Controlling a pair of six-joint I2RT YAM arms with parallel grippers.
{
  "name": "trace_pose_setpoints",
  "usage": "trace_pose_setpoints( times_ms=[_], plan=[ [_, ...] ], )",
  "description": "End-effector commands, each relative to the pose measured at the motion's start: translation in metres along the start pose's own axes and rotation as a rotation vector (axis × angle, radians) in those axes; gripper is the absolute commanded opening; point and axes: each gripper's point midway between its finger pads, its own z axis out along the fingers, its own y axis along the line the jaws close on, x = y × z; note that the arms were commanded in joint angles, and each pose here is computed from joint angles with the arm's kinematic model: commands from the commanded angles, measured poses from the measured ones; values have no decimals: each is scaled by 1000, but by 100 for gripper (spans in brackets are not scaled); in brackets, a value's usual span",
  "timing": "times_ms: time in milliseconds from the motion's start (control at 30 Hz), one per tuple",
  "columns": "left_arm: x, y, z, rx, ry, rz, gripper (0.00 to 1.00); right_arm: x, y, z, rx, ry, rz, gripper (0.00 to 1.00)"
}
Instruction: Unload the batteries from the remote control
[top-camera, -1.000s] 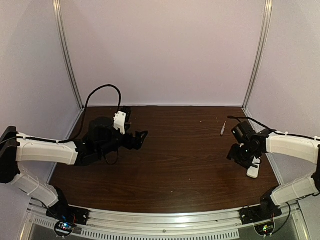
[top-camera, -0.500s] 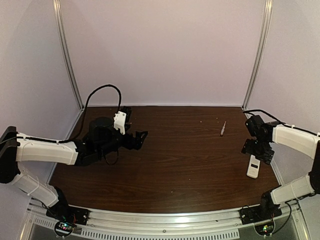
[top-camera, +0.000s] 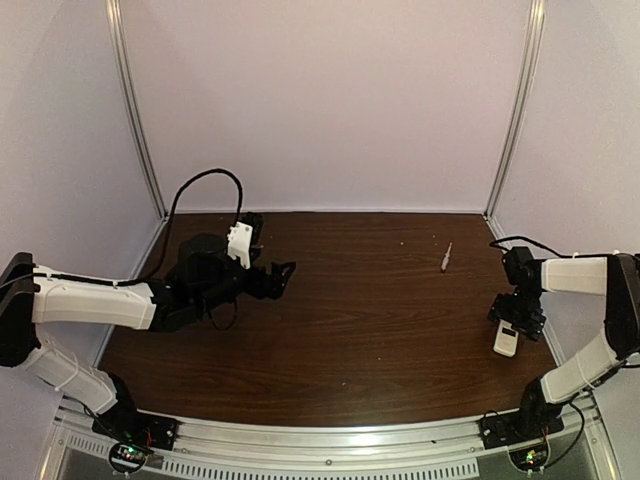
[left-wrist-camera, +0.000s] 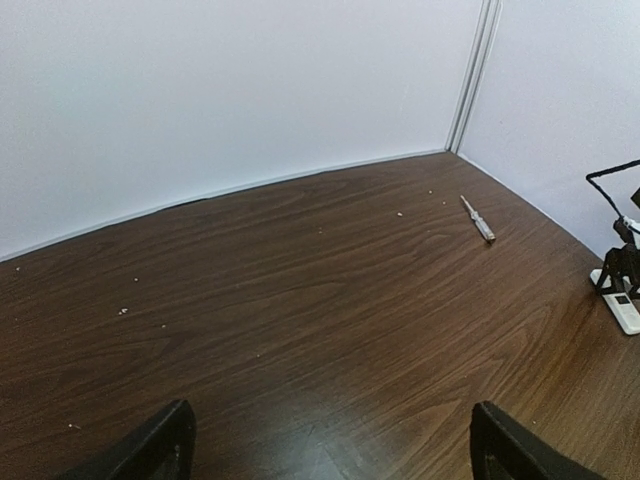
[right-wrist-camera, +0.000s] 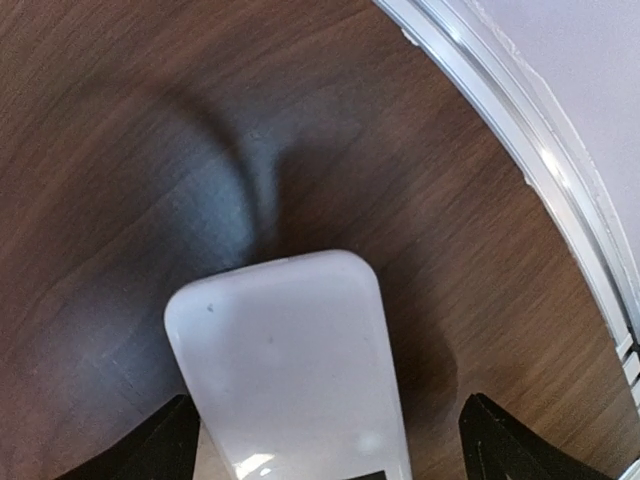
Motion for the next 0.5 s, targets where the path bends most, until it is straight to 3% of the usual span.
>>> trace_pose_setpoints(
  times_ms=[0,200,467],
  plan=[
    [-12,-3,4,-1,-25,14,98,2,14,13,-82,22,-5,90],
    [-12,-3,4,-1,-24,15,97,3,9,17,-55,23,3,77],
    [-12,-4,5,0,-21,17,97,12,2,13,-74,13,1,36]
  ],
)
